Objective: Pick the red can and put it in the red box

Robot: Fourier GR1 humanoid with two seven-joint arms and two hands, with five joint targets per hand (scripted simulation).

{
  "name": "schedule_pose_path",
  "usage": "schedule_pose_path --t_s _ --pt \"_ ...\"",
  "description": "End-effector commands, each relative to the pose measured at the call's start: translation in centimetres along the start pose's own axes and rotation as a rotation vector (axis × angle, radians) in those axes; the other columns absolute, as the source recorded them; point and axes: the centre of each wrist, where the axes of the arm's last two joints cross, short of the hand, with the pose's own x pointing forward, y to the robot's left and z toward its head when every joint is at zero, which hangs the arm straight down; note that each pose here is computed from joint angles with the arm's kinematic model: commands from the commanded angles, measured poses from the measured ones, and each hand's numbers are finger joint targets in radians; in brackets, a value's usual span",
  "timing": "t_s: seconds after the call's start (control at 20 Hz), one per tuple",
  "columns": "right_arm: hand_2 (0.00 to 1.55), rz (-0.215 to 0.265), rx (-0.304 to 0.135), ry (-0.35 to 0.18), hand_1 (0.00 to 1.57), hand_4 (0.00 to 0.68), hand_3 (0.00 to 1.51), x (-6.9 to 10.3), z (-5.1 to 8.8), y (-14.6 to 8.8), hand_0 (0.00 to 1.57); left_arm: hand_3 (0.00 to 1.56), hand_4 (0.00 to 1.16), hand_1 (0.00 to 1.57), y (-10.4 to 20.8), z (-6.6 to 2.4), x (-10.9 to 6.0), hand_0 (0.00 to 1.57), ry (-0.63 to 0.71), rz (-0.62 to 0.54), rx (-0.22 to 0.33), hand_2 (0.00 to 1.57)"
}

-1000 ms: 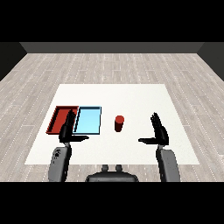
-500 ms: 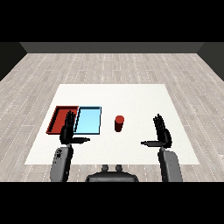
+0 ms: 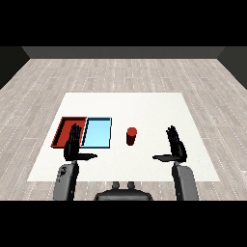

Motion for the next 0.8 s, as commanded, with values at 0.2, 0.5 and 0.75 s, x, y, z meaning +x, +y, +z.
schedule_pose_path --t_s 0.2,0.5,0.75 --pt "0.00 -0.001 0.006 0.025 0.00 0.000 0.00 -1.3 -3.5 1.1 0.00 0.00 0.00 0.00 -0.5 0.29 1.0 0.00 -0.010 0.010 0.019 0.00" --pt "0.00 -0.038 0.003 0.048 0.00 0.000 0.00 -1.2 -5.7 0.7 0.00 0.00 0.00 0.00 -0.6 0.05 0.2 0.00 -0.028 0.013 0.036 0.00" --pt "0.00 -0.110 0.032 0.106 0.00 0.000 0.00 -3.2 -4.4 3.7 0.00 0.00 0.00 0.00 0.1 -0.94 0.4 0.00 -0.006 0.024 0.008 0.00"
